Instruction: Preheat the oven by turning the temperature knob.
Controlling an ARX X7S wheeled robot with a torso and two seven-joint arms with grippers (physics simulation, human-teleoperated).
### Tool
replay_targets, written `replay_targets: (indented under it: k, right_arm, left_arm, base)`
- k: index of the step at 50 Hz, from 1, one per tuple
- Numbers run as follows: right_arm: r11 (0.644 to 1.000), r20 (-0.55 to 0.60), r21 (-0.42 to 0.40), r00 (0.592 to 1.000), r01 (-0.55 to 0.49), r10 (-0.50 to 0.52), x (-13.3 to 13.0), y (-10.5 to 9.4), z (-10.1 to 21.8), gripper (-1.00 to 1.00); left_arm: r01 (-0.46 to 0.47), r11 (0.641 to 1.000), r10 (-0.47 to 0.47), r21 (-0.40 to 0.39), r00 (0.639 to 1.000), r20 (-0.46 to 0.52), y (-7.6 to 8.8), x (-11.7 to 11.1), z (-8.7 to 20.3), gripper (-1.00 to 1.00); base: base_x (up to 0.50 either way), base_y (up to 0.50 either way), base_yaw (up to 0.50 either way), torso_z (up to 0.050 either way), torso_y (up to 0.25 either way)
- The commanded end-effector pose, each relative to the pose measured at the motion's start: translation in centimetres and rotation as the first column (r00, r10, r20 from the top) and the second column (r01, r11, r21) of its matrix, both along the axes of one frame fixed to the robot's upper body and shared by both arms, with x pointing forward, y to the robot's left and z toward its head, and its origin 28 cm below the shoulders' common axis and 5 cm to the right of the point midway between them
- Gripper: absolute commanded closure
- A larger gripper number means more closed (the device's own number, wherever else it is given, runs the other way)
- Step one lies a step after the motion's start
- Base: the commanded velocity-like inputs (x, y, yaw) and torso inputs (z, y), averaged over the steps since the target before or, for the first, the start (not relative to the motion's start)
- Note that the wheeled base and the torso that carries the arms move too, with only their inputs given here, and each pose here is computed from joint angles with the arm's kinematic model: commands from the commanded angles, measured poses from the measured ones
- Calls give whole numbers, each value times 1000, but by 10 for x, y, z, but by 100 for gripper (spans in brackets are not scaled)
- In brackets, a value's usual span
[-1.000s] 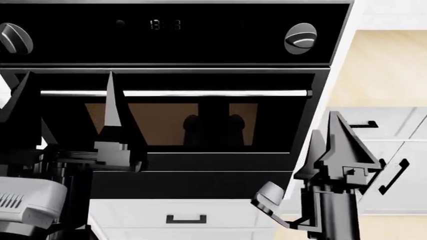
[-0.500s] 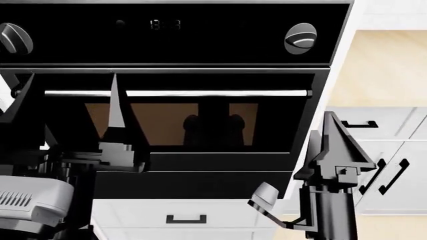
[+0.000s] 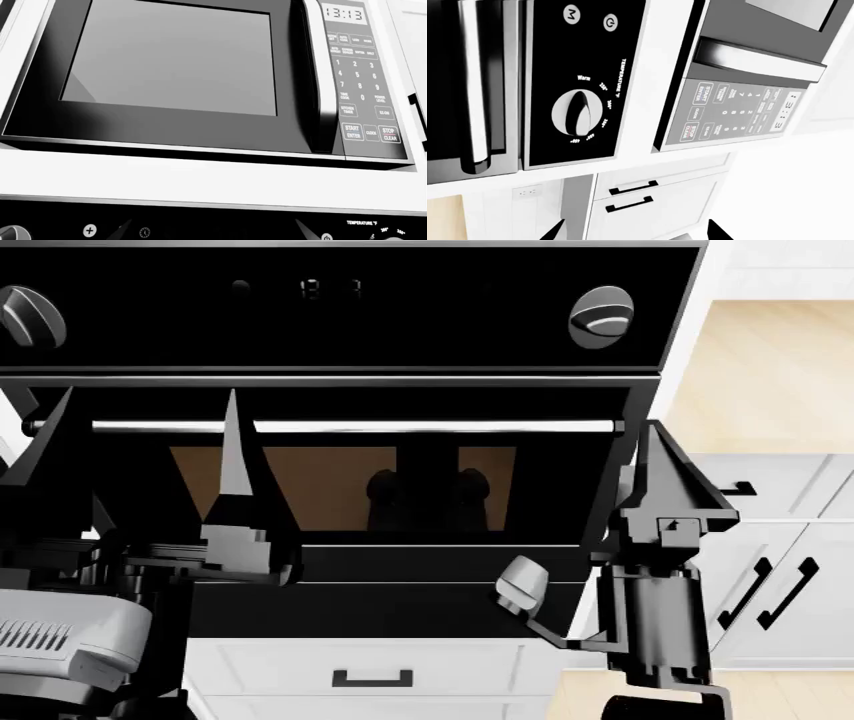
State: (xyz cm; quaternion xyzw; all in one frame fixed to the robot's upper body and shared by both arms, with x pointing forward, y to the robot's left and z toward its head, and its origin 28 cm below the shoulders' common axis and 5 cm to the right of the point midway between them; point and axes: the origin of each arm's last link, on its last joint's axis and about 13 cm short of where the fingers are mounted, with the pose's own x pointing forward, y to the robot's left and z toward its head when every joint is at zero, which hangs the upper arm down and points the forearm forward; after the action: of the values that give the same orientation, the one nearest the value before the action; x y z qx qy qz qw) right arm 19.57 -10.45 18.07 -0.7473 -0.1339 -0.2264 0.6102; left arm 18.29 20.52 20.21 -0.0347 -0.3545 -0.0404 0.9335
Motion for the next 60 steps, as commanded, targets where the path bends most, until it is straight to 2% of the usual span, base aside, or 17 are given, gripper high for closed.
replay_targets:
  k: [1, 12, 30, 36, 37, 60]
  right_arm:
    - [999, -14, -30, 1000, 14, -14, 7, 0, 11, -100]
    - [998, -20, -63, 1000, 20, -22, 14, 0, 22, -100]
    - [998, -56, -63, 998, -1, -2, 34, 4, 30, -100]
    - [997, -51, -77, 999, 14, -18, 37, 3, 39, -100]
    - [996, -42, -89, 999, 29, -33, 43, 4, 52, -100]
    - [994, -57, -108, 998, 26, -32, 49, 6, 61, -100]
  left_arm:
    - [0, 1000, 0, 0, 1000, 1, 0, -1, 0, -100]
    - [1, 1000, -1, -1, 1000, 0, 0, 0, 0, -100]
    - [3, 1000, -3, -1, 1000, -2, 1, 0, 0, -100]
    - [5, 1000, -5, 0, 1000, -2, 1, -1, 0, -100]
    - [5, 1000, -5, 3, 1000, -5, 0, 0, -1, -100]
    - [6, 1000, -6, 2, 1000, -9, 1, 0, -1, -100]
  base:
    - [0, 0, 0, 0, 0]
    - [0, 0, 0, 0, 0]
    - [0, 0, 0, 0, 0]
    - [0, 0, 0, 0, 0]
    - [0, 0, 0, 0, 0]
    - [0, 0, 0, 0, 0]
